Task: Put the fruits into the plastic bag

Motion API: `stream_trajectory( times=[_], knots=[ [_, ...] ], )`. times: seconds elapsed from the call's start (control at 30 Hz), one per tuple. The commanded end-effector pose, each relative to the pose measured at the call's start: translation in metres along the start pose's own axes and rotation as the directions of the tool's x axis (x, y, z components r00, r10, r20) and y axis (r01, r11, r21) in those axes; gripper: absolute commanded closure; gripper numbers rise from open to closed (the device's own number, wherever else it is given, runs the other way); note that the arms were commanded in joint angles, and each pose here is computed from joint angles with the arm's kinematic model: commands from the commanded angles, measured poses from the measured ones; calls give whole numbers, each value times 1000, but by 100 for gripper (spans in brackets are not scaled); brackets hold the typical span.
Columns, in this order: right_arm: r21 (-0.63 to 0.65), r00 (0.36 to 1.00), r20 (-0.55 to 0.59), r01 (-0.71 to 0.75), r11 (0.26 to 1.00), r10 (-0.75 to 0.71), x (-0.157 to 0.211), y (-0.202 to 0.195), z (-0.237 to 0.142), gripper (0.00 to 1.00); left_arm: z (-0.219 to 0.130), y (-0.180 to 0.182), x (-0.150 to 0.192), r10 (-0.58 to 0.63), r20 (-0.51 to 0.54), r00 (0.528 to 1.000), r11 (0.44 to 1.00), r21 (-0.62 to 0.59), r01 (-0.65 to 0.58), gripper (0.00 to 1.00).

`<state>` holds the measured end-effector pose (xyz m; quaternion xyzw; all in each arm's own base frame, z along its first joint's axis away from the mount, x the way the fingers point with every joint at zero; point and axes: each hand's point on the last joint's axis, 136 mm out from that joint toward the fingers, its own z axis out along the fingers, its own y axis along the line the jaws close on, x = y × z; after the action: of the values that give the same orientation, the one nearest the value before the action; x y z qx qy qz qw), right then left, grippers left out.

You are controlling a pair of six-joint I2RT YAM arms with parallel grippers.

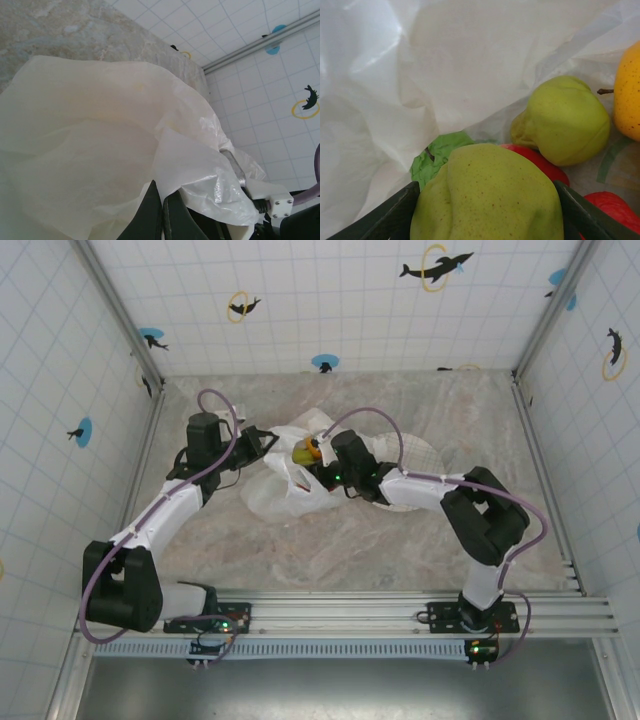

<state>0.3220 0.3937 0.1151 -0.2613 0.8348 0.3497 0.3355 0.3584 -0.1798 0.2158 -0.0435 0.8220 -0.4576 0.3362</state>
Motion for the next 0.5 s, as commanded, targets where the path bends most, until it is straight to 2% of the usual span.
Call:
stream_trajectory(
  times=[0.0, 0.47],
  knots=[
    [5, 998, 60, 2, 1000, -2, -26, 2, 5, 30, 0, 1, 2, -10, -10, 1000, 1000, 6, 10, 100],
    [13, 998, 63, 9, 1000, -10, -32, -3, -4, 18, 0, 3, 3, -12, -12, 1000, 1000, 0, 12, 100]
  ],
)
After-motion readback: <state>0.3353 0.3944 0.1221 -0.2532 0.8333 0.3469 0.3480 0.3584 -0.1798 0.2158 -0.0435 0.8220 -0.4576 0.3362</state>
